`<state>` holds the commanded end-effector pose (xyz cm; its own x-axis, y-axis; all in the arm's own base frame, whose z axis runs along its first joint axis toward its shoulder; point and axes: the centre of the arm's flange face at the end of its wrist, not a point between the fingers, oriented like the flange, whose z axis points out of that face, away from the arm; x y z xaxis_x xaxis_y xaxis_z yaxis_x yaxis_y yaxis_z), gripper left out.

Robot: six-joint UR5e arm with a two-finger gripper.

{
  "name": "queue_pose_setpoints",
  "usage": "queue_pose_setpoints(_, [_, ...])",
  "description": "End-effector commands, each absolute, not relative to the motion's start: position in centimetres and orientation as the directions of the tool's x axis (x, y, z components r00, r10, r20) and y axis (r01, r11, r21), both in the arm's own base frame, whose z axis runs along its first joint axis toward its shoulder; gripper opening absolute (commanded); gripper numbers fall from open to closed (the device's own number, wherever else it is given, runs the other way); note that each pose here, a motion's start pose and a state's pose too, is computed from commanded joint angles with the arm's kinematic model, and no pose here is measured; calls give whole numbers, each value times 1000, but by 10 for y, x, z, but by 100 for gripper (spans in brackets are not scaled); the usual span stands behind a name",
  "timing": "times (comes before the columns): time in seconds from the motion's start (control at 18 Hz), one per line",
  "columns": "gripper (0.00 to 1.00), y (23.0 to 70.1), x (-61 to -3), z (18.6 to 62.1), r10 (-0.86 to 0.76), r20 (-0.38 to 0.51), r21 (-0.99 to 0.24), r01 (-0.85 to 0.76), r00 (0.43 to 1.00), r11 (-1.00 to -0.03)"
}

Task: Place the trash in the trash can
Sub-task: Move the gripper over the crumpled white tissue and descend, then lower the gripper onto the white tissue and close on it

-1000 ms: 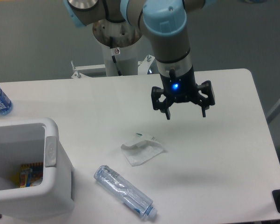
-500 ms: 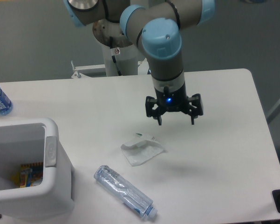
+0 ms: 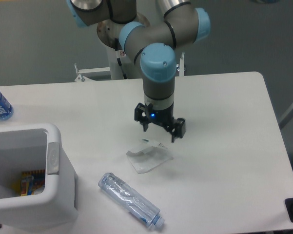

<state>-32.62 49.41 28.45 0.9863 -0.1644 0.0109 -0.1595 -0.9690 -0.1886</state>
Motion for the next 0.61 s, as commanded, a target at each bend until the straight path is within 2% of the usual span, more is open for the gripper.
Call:
queue_pose_setpoints(0.22, [100,508,-318,244,-173,14,-180,-168,985,-969])
queue_pose_setpoints(0.5, [100,510,-307,225,-178,5,-125,-176,984,-976])
queue_pose_setpoints(0.56, [95,511,-304,224,-181,-11,-109,-181,983,-977])
queue_pose_setpoints(0.61, [79,509,-303,223,-171,-16,-100,-172,985,-980])
